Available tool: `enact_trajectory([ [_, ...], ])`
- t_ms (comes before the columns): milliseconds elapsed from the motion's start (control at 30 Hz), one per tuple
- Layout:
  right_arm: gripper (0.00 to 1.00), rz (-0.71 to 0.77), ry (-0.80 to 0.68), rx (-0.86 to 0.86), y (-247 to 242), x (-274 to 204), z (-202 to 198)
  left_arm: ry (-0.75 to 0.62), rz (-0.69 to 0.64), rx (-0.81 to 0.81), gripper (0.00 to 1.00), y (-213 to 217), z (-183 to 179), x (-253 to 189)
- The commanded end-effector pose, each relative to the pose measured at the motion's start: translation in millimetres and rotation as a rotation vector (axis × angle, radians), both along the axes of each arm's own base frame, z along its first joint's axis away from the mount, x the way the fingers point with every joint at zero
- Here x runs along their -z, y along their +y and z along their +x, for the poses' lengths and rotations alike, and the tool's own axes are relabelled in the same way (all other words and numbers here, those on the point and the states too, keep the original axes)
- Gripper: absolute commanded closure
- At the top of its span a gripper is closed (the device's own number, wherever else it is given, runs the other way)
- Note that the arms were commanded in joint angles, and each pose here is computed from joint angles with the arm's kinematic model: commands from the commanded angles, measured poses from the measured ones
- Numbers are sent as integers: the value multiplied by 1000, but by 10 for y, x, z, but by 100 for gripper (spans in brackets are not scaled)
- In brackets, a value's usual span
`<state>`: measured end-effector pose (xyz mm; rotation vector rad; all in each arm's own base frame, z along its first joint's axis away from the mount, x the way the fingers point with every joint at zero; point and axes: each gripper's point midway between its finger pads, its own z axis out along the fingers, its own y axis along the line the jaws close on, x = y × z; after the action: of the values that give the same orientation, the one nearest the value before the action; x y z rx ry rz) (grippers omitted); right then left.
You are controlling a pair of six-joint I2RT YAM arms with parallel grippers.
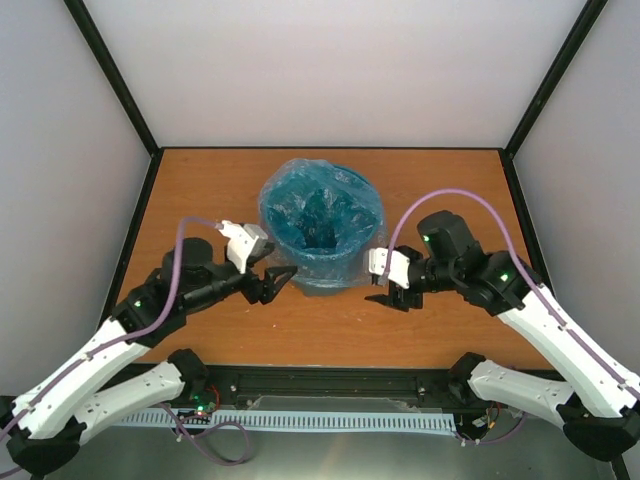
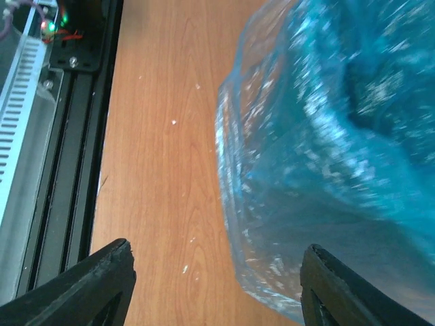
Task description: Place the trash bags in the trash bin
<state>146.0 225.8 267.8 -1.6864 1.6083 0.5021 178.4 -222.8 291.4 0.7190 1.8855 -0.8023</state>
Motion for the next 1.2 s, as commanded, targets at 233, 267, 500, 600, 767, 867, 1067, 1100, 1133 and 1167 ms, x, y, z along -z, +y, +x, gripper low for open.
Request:
enact_trajectory([
  [233,38,121,-175,255,-31,-964,479,-105,26,-497,14,549,653,-797],
  [267,39,139,-209,285,-41,-1039,552,-104,40,-512,14,553,686,-807],
  [500,40,66,-369,459,-97,-1083,1090,-96,111,-584,14,578,867,-662],
  [600,40,39,-372,451,-2,-1003,1206,-93,155,-642,17,646,986,-582],
  [767,40,0,-370,424,169,-879,1377,-76,224,-724,22,745,1139,-392],
  [867,39,-13,-395,428,220,-882,1479,-74,210,-729,25,765,1208,-363],
  [1067,42,-45,-419,435,310,-819,1650,-66,257,-784,35,879,1377,-302],
  [1100,43,-57,-420,431,324,-788,1673,-58,256,-774,36,861,1395,-282],
  [1133,46,-63,-424,429,340,-767,1695,-50,249,-759,38,832,1415,-262],
  [1167,47,-65,-424,429,346,-758,1704,-47,243,-749,39,812,1428,-254],
])
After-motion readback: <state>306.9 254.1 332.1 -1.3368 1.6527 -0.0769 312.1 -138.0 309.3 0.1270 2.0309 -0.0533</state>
